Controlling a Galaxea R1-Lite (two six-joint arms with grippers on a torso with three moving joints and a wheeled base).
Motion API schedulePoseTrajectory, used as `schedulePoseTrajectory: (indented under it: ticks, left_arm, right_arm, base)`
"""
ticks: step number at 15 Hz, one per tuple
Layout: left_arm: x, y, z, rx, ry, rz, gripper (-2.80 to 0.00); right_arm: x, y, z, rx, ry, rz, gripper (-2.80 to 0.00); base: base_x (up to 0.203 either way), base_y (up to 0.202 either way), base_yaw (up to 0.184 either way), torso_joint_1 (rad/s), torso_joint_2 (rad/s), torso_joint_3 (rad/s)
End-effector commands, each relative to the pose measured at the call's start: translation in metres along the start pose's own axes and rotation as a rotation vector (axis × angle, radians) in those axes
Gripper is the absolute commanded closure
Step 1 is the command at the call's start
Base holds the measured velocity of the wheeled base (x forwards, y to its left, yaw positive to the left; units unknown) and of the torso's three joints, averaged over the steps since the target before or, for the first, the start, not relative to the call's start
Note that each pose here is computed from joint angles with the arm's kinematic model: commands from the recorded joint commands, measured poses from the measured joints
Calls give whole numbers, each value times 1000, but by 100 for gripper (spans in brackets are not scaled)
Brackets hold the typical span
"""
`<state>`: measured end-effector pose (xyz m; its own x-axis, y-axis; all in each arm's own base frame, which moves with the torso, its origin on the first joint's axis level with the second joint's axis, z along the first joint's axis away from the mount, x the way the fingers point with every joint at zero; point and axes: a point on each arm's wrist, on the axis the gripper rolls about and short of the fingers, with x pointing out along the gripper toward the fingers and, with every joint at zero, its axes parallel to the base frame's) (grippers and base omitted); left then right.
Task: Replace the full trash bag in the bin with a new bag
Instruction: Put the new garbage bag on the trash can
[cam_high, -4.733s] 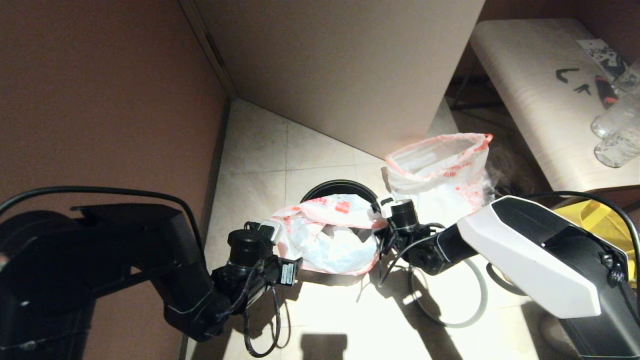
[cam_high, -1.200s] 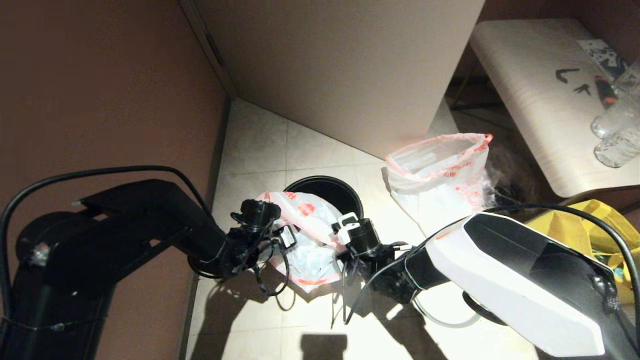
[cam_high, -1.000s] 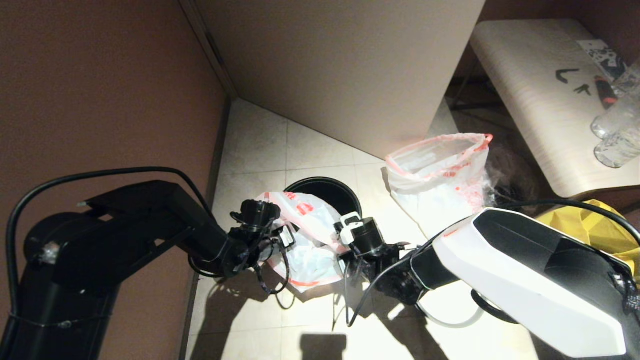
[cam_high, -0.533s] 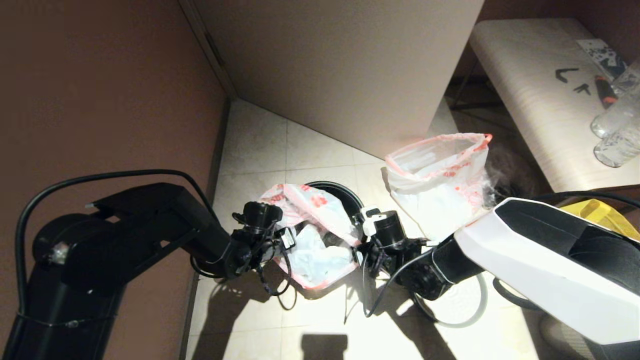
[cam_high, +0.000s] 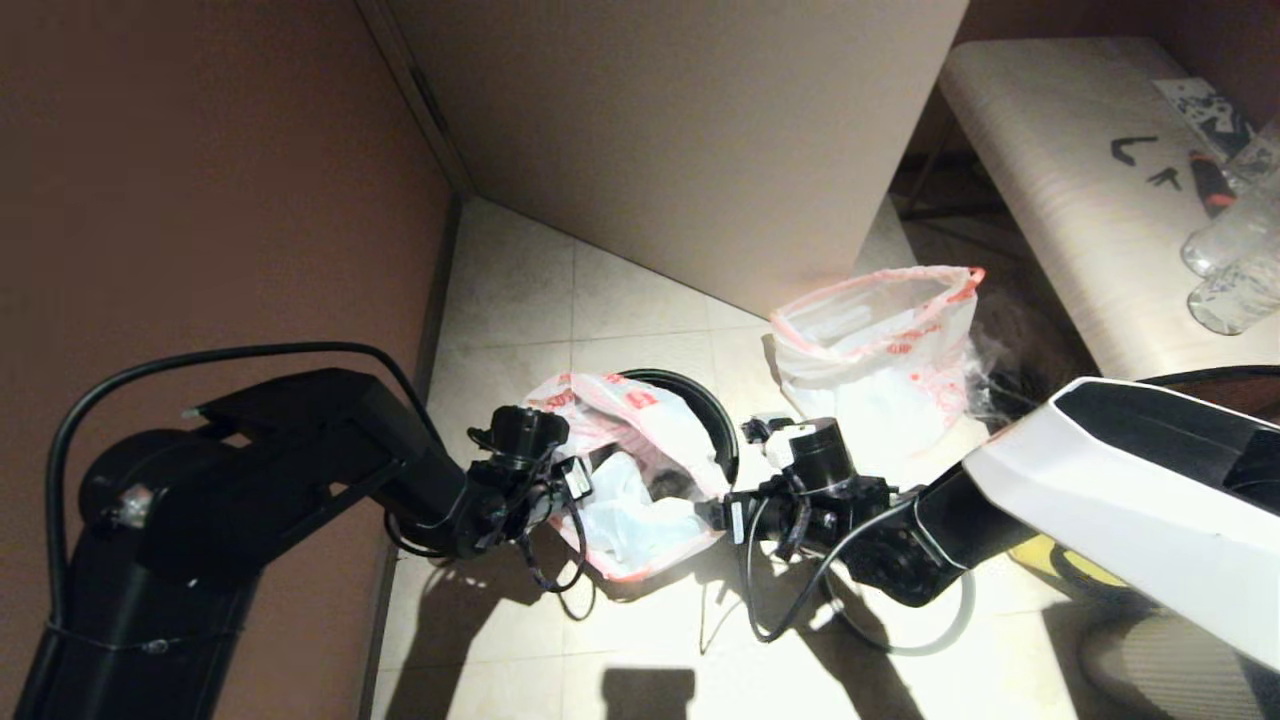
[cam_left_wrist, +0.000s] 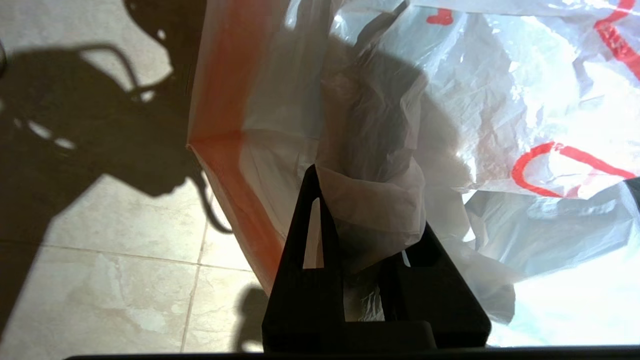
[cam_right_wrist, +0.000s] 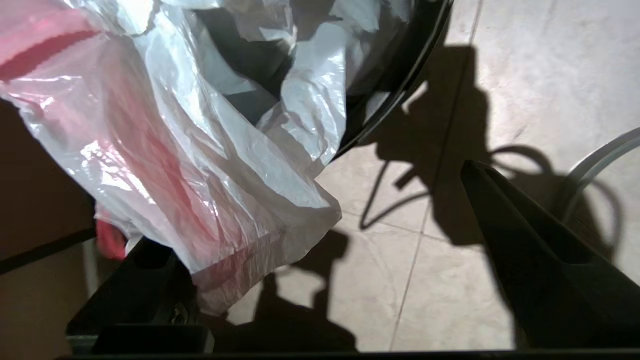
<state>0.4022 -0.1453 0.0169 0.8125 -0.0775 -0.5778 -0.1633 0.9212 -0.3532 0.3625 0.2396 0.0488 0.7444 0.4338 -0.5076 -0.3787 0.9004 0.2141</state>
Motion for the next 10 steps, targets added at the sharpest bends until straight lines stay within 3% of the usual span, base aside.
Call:
schedulePoseTrajectory:
  ticks: [1, 7, 10]
  left_arm:
    - [1, 0, -1, -5, -2, 2, 0]
    - [4, 1, -2, -4, -7, 14, 0]
    - [4, 1, -2, -2, -7, 15, 0]
  right_arm:
    - [-10, -3, 6, 22, -5, 28, -280]
    - [-30, -4, 15, 199, 77, 289, -280]
    - [-42, -17, 19, 280, 143, 428, -280]
  base:
    - [0, 0, 0, 0, 0, 0]
    - [0, 0, 0, 0, 0, 0]
    - [0, 0, 0, 0, 0, 0]
